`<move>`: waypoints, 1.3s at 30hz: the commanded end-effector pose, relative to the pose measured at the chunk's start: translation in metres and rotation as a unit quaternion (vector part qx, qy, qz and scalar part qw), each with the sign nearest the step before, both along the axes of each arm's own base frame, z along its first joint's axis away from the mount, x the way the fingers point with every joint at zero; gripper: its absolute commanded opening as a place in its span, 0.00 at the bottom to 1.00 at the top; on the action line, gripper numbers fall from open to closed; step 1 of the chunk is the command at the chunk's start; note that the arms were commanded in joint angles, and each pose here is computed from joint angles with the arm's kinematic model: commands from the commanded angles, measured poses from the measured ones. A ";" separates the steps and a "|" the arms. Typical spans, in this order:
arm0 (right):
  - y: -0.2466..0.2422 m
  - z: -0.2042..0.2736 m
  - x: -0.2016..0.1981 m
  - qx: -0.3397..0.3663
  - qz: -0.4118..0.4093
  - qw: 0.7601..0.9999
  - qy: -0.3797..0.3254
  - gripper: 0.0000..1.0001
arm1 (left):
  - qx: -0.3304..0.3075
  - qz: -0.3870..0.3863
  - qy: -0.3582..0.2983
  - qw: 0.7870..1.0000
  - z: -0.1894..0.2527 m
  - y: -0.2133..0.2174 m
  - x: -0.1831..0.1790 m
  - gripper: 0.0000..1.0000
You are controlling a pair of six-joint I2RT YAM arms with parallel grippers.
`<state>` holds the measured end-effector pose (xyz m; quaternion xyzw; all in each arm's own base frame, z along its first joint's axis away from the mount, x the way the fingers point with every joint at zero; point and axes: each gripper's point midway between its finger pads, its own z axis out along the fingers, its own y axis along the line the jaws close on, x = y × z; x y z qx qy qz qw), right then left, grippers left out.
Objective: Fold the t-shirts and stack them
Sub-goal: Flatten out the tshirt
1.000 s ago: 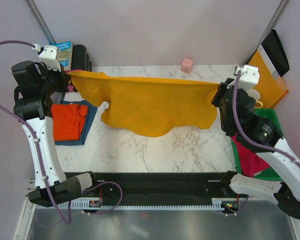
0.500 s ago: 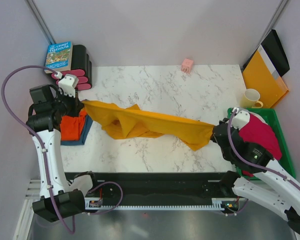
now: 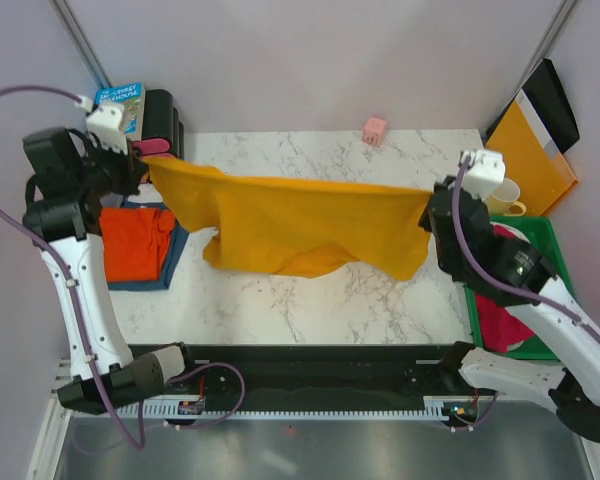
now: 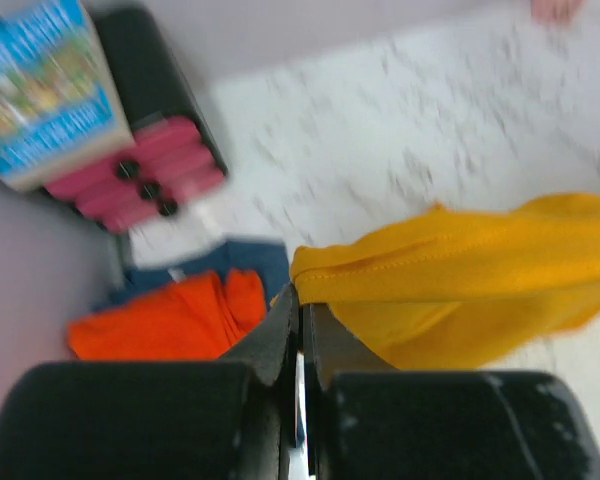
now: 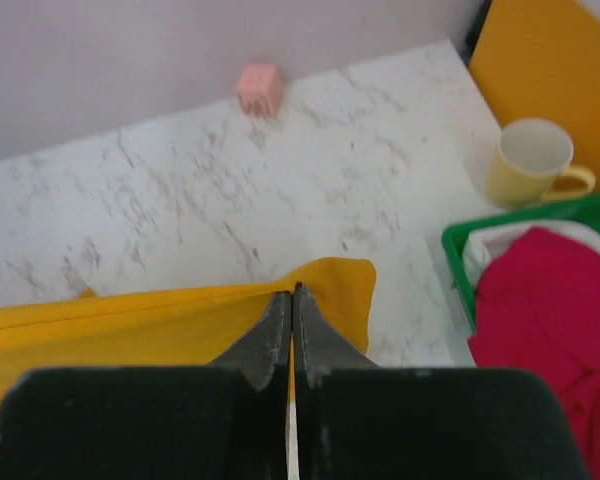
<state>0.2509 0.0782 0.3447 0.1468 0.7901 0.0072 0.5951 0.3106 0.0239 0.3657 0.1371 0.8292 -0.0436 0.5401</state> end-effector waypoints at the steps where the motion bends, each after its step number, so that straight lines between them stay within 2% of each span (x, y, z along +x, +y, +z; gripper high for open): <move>1: -0.010 0.108 0.043 -0.084 -0.039 0.992 -0.089 0.00 | -0.020 0.050 -0.127 0.990 0.114 0.021 0.041 0.02; 2: -0.016 0.146 0.045 -0.076 -0.040 0.989 -0.118 0.00 | -0.021 0.051 -0.137 0.989 0.127 0.022 0.048 0.02; 3: -0.017 0.160 0.054 -0.075 -0.040 0.988 -0.127 0.00 | -0.010 0.048 -0.186 0.981 0.171 0.019 0.040 0.02; 4: -0.014 0.160 0.078 -0.090 -0.046 0.988 -0.116 0.00 | -0.021 0.052 -0.155 0.986 0.156 0.028 0.067 0.02; 5: -0.016 0.184 0.079 -0.087 -0.045 0.986 -0.138 0.00 | -0.020 0.052 -0.160 0.986 0.163 0.030 0.072 0.02; 6: -0.014 0.186 0.086 -0.096 -0.050 0.984 -0.139 0.00 | -0.009 0.058 -0.187 0.981 0.184 0.032 0.073 0.02; 9: -0.007 0.186 0.115 -0.084 -0.064 0.984 -0.146 0.00 | 0.003 0.061 -0.165 0.984 0.164 0.039 0.101 0.02; 13: 0.004 0.159 0.163 -0.069 -0.058 0.989 -0.117 0.00 | 0.000 0.067 -0.134 0.989 0.136 0.044 0.127 0.02; 16: 0.018 0.156 0.169 -0.047 -0.028 0.992 -0.115 0.00 | -0.009 0.069 -0.122 0.990 0.127 0.045 0.131 0.02; 17: 0.021 0.139 0.170 -0.049 -0.023 0.994 -0.098 0.00 | -0.014 0.058 -0.115 0.992 0.122 0.040 0.128 0.02; 19: 0.018 0.134 0.156 -0.029 -0.019 0.994 -0.101 0.00 | -0.019 0.040 -0.088 0.995 0.100 0.031 0.115 0.02; 20: 0.019 0.096 0.156 -0.043 -0.013 0.997 -0.065 0.00 | -0.024 0.020 -0.081 0.996 0.093 0.022 0.106 0.02; 22: 0.011 0.084 0.133 -0.026 -0.008 0.997 -0.069 0.00 | -0.018 -0.001 -0.062 0.998 0.061 0.011 0.084 0.02; 23: 0.010 0.039 0.127 -0.036 -0.006 0.999 -0.029 0.00 | -0.018 -0.012 -0.056 0.998 0.049 0.006 0.075 0.02; 25: 0.000 0.020 0.104 -0.028 -0.006 0.999 -0.021 0.00 | 0.000 -0.041 -0.032 0.999 0.009 -0.004 0.047 0.03; 26: -0.004 -0.020 0.095 -0.037 -0.010 0.999 0.015 0.00 | 0.002 -0.054 -0.019 0.998 -0.006 -0.009 0.038 0.04; 27: -0.011 -0.024 0.080 -0.028 -0.010 0.999 0.012 0.00 | 0.011 -0.064 0.013 0.998 -0.040 -0.010 0.028 0.04; 28: -0.012 -0.056 0.071 -0.037 -0.003 0.998 0.044 0.00 | 0.018 -0.068 0.024 0.997 -0.049 -0.013 0.012 0.04; 29: -0.013 -0.066 0.064 -0.021 -0.005 0.998 0.050 0.00 | 0.018 -0.072 0.057 0.996 -0.078 -0.014 0.001 0.04; 31: -0.019 -0.092 0.042 -0.014 -0.005 0.997 0.076 0.00 | 0.037 -0.084 0.086 0.992 -0.100 -0.016 -0.020 0.04; 35: -0.022 -0.115 0.012 0.025 0.002 0.995 0.099 0.00 | 0.050 -0.107 0.141 0.983 -0.138 -0.021 -0.056 0.04; 39: -0.031 -0.119 -0.002 0.027 -0.007 0.995 0.099 0.00 | 0.061 -0.118 0.143 0.981 -0.148 -0.025 -0.074 0.02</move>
